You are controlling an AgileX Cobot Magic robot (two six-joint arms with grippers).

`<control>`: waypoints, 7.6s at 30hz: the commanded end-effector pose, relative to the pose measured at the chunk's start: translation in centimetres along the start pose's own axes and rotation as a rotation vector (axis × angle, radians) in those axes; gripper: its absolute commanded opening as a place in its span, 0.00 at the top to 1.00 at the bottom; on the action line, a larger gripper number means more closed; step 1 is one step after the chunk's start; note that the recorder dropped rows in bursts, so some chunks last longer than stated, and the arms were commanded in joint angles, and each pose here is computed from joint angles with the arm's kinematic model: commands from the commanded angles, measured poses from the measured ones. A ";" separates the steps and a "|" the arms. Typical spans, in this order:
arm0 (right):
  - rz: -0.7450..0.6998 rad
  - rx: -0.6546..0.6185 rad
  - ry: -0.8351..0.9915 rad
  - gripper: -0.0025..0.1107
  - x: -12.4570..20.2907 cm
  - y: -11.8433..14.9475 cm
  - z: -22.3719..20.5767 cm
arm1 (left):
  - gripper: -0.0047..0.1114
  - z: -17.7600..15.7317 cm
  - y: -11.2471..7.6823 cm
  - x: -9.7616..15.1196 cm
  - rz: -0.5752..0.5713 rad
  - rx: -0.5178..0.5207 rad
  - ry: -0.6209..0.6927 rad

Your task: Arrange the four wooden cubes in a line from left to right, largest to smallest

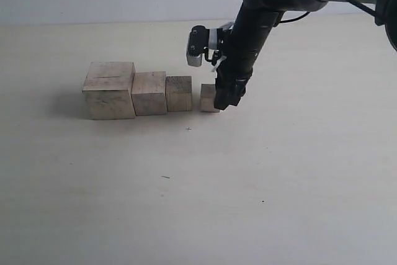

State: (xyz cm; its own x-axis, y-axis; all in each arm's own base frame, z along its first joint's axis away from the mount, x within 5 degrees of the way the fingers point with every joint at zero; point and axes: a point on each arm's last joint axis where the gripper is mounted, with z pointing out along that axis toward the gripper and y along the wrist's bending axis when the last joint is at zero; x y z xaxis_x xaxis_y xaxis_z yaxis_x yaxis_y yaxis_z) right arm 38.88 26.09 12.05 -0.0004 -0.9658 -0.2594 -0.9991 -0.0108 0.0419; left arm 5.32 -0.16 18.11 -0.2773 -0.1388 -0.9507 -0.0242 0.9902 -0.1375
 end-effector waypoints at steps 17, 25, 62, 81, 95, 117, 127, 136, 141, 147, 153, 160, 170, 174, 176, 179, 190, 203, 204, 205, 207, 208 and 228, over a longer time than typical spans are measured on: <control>-0.003 0.061 -0.050 0.88 -0.6 -0.6 0.5 | 0.96 0.0 0.0 0.0 -0.002 0.001 -0.009; 0.000 0.062 -0.052 0.55 -0.6 -0.7 0.5 | 0.96 0.0 0.0 0.0 -0.002 0.001 -0.009; 0.268 0.264 -0.029 0.34 -0.1 -2.4 -0.4 | 0.96 0.0 0.0 0.0 -0.002 0.001 -0.009; 0.241 0.270 -0.011 0.35 -0.1 -2.3 -1.0 | 0.96 0.0 0.0 0.0 -0.002 0.001 -0.009; 0.918 0.124 0.110 0.57 0.2 1.7 -7.9 | 0.96 0.0 0.0 0.0 -0.002 0.001 -0.009; 1.067 0.321 -0.604 0.98 5.0 15.2 -16.8 | 0.96 0.0 0.0 0.0 -0.002 0.001 -0.009; 1.009 0.395 -0.749 0.98 5.5 17.8 -20.7 | 0.96 0.0 0.0 0.0 -0.002 0.001 -0.009; 0.870 0.537 -0.923 0.98 7.0 22.3 -26.6 | 0.96 0.0 0.0 0.0 -0.002 0.001 -0.009; 0.855 0.723 -0.979 0.98 10.5 25.0 -29.2 | 0.96 0.0 0.0 0.0 -0.002 0.001 -0.009; 1.091 1.028 -0.968 0.98 18.0 29.0 -25.7 | 0.96 0.0 0.0 0.0 -0.002 0.001 -0.009; 1.129 1.210 -1.003 0.98 21.7 32.7 -17.4 | 0.96 0.0 0.0 0.0 -0.002 0.001 -0.009; 1.125 1.218 -1.030 0.98 22.9 33.9 -12.7 | 0.96 0.0 0.0 0.0 -0.002 0.001 -0.009; 1.143 1.200 -1.015 0.98 22.9 34.0 -12.5 | 0.96 0.0 0.0 0.0 -0.002 0.001 -0.009; 1.190 1.201 -0.957 0.98 23.4 34.0 -12.0 | 0.96 0.0 0.0 0.0 -0.002 0.001 -0.009; 1.229 1.200 -0.979 0.98 23.6 34.0 -11.8 | 0.96 0.0 0.0 0.0 -0.002 0.001 -0.009; 1.247 1.195 -1.000 0.98 23.6 33.9 -11.8 | 0.96 0.0 0.0 0.0 -0.002 0.001 -0.009; 1.193 1.197 -0.880 0.98 23.7 34.0 -11.3 | 0.96 0.0 0.0 0.0 -0.002 0.001 -0.009; 1.193 1.197 -0.880 0.98 23.7 34.0 -11.3 | 0.96 0.0 0.0 0.0 -0.002 0.001 -0.009; 1.193 1.197 -0.880 0.98 23.7 34.0 -11.3 | 0.96 0.0 0.0 0.0 -0.002 0.001 -0.009; 1.194 1.196 -0.881 0.98 23.7 34.0 -11.3 | 0.96 0.0 0.0 0.0 -0.002 0.001 -0.009; 1.194 1.196 -0.881 0.98 23.7 34.0 -11.3 | 0.96 0.0 0.0 0.0 -0.002 0.001 -0.009; 1.194 1.196 -0.881 0.98 23.7 34.0 -11.3 | 0.96 0.0 0.0 0.0 -0.002 0.001 -0.009; 1.194 1.196 -0.881 0.98 23.7 34.0 -11.3 | 0.96 0.0 0.0 0.0 -0.002 0.001 -0.009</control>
State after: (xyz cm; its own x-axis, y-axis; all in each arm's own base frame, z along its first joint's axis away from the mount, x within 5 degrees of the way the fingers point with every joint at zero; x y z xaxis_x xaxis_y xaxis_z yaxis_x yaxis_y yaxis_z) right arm 5.38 -0.09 18.38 -0.2521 0.0645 -0.9655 0.0319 0.9978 0.0584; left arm 5.32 -0.16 18.11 -0.2773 -0.1388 -0.9507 -0.0242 0.9902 -0.1375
